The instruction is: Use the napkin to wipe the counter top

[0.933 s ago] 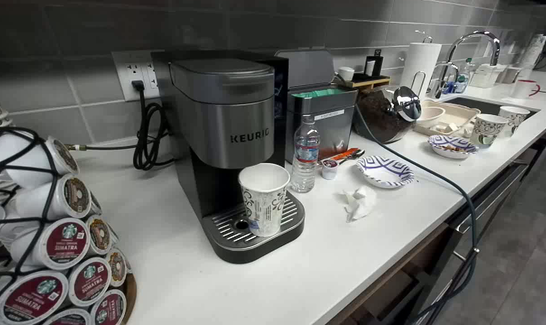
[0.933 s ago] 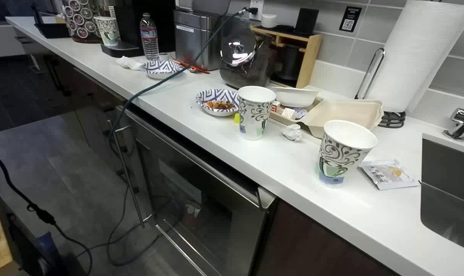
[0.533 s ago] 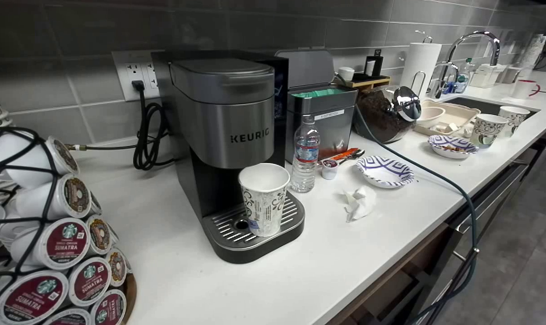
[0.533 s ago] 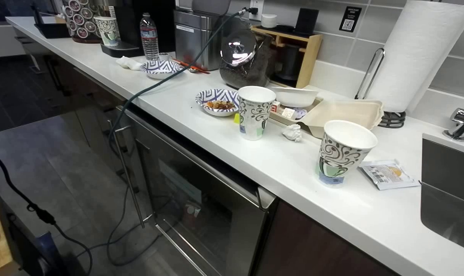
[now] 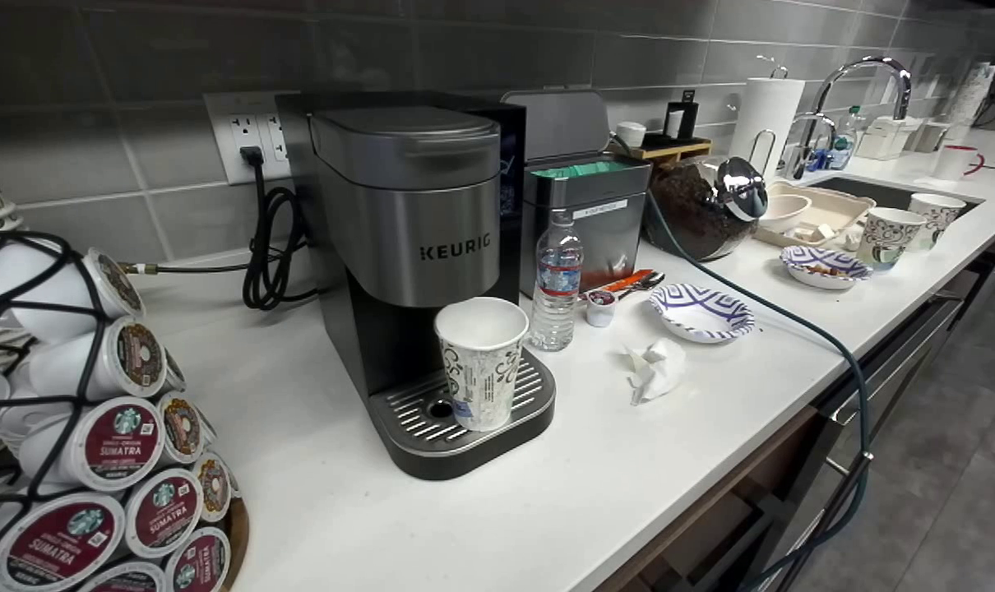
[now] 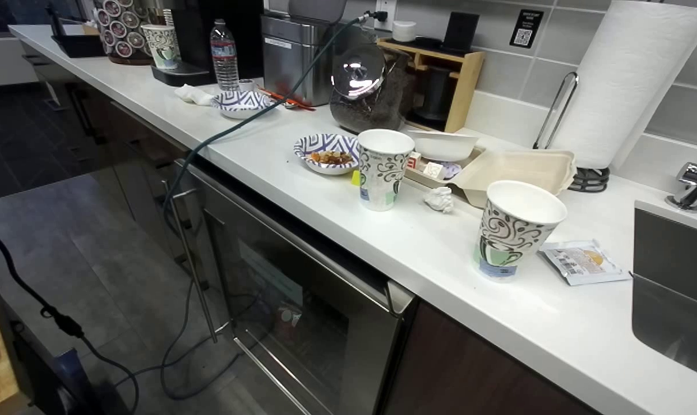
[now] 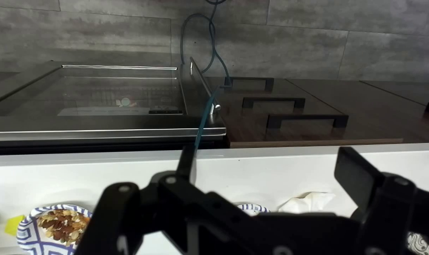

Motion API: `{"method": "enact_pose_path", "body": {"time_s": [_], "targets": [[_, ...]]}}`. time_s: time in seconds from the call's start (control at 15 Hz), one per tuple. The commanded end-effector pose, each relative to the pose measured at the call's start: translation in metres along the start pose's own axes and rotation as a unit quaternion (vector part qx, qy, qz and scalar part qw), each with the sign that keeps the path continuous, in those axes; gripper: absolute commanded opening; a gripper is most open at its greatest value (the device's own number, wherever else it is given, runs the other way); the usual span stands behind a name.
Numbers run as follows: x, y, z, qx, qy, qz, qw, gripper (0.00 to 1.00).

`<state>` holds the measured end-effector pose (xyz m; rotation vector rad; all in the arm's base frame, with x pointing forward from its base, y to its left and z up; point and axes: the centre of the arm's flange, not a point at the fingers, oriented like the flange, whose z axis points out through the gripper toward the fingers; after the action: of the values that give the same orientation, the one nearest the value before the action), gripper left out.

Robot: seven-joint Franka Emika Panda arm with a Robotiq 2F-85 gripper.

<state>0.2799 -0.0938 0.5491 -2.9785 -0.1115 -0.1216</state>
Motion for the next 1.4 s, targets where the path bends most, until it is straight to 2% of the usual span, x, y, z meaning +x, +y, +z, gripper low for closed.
{"method": "enact_pose_path", "body": {"time_s": [0.0, 0.27, 0.47, 0.67, 0.8, 0.87, 0.93, 1.0, 1.13, 1.33], "targets": [[0.000, 0.000, 0.000, 0.000, 0.000, 0.000, 1.0000, 1.00], [0.004, -0.004, 0.002, 0.006, 0.004, 0.006, 1.0000, 1.00], [0.032, -0.040, 0.034, 0.053, 0.033, 0.070, 0.9956, 1.00], [0.058, -0.070, 0.072, 0.069, 0.075, 0.132, 0.9860, 1.00], [0.074, -0.084, 0.100, 0.053, 0.125, 0.157, 0.9782, 1.00], [0.082, -0.088, 0.109, 0.040, 0.130, 0.164, 0.9770, 1.00], [0.087, -0.090, 0.111, 0.041, 0.122, 0.163, 0.9783, 1.00], [0.069, -0.082, 0.088, 0.038, 0.126, 0.144, 0.9808, 1.00], [0.077, -0.088, 0.104, 0.032, 0.121, 0.149, 0.9809, 1.00], [0.080, -0.087, 0.107, 0.032, 0.117, 0.151, 0.9810, 1.00]]}}
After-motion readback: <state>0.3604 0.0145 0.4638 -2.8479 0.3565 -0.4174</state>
